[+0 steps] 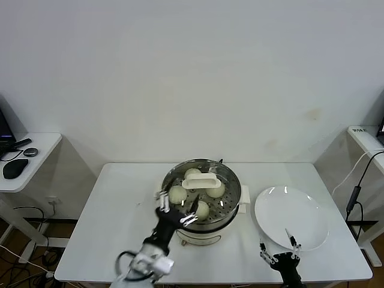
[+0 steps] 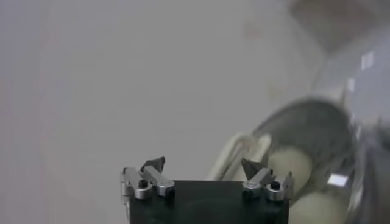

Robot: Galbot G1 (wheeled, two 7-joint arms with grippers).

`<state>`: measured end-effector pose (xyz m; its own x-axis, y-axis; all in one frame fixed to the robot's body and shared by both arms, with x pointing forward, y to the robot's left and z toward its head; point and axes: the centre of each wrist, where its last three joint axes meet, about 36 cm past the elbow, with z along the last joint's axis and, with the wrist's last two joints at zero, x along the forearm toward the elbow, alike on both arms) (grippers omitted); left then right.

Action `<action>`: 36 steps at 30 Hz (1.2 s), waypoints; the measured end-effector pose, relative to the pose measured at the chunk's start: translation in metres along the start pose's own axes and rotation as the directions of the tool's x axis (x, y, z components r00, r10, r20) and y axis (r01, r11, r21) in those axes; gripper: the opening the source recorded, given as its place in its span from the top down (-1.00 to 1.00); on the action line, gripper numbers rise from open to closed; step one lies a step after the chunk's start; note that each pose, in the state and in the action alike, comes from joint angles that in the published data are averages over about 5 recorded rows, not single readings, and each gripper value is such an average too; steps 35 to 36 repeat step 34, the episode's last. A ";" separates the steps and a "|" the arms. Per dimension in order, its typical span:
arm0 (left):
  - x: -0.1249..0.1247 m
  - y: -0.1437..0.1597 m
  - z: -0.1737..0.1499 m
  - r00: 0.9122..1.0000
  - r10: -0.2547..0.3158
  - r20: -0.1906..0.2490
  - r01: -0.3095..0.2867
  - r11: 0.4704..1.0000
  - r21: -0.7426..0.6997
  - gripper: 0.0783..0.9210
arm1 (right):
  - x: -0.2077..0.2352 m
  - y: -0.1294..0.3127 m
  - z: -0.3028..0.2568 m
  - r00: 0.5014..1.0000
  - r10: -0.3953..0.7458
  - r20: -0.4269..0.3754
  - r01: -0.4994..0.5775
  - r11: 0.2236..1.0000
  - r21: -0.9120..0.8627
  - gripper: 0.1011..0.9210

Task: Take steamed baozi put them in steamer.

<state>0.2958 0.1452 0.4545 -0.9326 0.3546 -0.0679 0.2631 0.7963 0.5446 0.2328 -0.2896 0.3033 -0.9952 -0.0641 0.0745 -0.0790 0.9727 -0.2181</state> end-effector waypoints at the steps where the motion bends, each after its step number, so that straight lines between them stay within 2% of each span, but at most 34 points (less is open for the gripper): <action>1: 0.010 0.001 0.002 1.000 -0.012 -0.005 0.013 0.998 0.056 -0.77 | 0.000 0.000 -0.001 1.000 -0.006 -0.002 0.006 1.000 -0.002 -0.76; 4: 0.038 0.001 0.009 0.998 -0.049 -0.043 0.057 0.975 0.213 -0.77 | 0.002 0.001 -0.006 1.000 -0.027 -0.010 0.027 1.000 -0.014 -0.76; 8: 0.067 -0.001 0.021 0.989 -0.103 -0.105 0.134 0.922 0.363 -0.77 | 0.005 0.003 -0.015 0.998 -0.058 -0.020 0.057 0.997 -0.042 -0.76; 12: 0.089 -0.004 0.041 0.977 -0.153 -0.150 0.204 0.876 0.437 -0.77 | 0.009 0.005 -0.022 0.996 -0.083 -0.025 0.081 0.994 -0.073 -0.76; 16: 0.111 -0.011 0.063 0.964 -0.173 -0.203 0.251 0.846 0.470 -0.77 | 0.012 0.006 -0.026 0.995 -0.098 -0.032 0.094 0.990 -0.101 -0.76; 25: 0.146 -0.018 0.097 0.942 -0.181 -0.282 0.303 0.821 0.485 -0.77 | 0.014 0.009 -0.029 0.993 -0.114 -0.042 0.108 0.985 -0.137 -0.76; 32: 0.159 -0.016 0.110 0.935 -0.175 -0.309 0.311 0.823 0.474 -0.77 | 0.017 0.011 -0.029 0.991 -0.120 -0.053 0.111 0.983 -0.146 -0.76; 36: 0.161 -0.016 0.112 0.934 -0.173 -0.313 0.311 0.824 0.473 -0.77 | 0.017 0.012 -0.029 0.991 -0.120 -0.054 0.111 0.983 -0.147 -0.76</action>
